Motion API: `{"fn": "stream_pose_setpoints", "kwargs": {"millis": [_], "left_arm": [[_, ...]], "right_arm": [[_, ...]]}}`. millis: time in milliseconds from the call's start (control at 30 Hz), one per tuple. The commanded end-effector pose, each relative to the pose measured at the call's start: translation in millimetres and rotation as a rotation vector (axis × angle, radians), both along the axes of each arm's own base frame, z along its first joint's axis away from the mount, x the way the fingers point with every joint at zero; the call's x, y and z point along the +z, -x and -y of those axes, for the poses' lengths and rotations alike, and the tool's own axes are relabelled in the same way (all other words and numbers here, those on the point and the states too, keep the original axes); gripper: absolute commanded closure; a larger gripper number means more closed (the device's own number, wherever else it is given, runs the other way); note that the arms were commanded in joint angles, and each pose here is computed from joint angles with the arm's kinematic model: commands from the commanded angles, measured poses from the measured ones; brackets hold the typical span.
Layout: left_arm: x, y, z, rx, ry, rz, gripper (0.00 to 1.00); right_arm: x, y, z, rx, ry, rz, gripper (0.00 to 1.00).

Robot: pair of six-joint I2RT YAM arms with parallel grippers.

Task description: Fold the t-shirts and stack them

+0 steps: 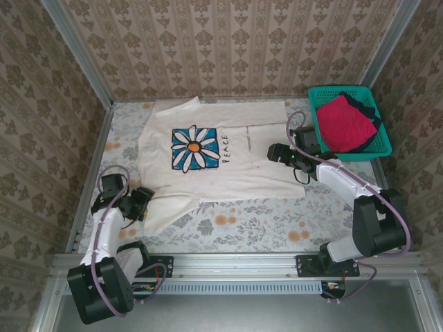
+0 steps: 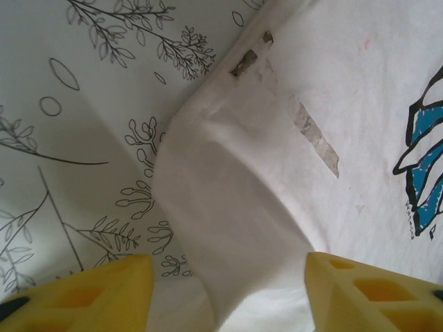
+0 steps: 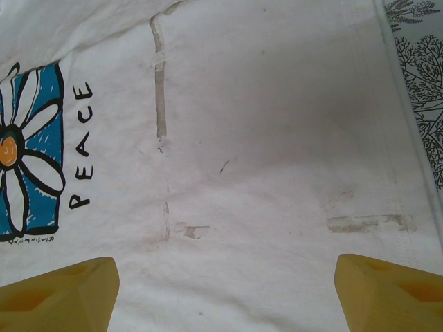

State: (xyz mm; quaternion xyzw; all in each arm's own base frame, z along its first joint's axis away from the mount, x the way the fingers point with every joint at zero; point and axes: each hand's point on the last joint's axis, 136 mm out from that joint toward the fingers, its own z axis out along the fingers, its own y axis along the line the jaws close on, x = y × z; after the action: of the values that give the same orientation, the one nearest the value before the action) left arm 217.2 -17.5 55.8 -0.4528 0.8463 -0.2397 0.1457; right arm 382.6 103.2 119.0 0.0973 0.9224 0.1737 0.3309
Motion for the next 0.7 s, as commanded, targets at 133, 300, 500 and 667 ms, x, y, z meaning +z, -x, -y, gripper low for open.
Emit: {"fn": "stream_pose_setpoints", "kwargs": {"millis": [133, 300, 500, 667], "left_arm": [[1.0, -10.7, 1.4, -0.032, 0.024, 0.030, 0.53], [-1.2, -6.2, 0.6, -0.033, 0.020, 0.014, 0.79], [0.6, 2.8, -0.8, -0.034, -0.004, 0.018, 1.00], [2.2, 1.1, -0.5, -0.048, -0.016, 0.058, 1.00]], "right_arm": [[-6.4, 8.2, 2.3, 0.004, 0.015, -0.026, 0.17], [-3.8, 11.1, 7.2, -0.020, 0.026, -0.028, 0.17], [-7.3, 47.8, 64.0, -0.310, 0.127, -0.069, 0.18], [-36.3, 100.7, 89.5, -0.426, 0.141, -0.169, 0.20]]}}
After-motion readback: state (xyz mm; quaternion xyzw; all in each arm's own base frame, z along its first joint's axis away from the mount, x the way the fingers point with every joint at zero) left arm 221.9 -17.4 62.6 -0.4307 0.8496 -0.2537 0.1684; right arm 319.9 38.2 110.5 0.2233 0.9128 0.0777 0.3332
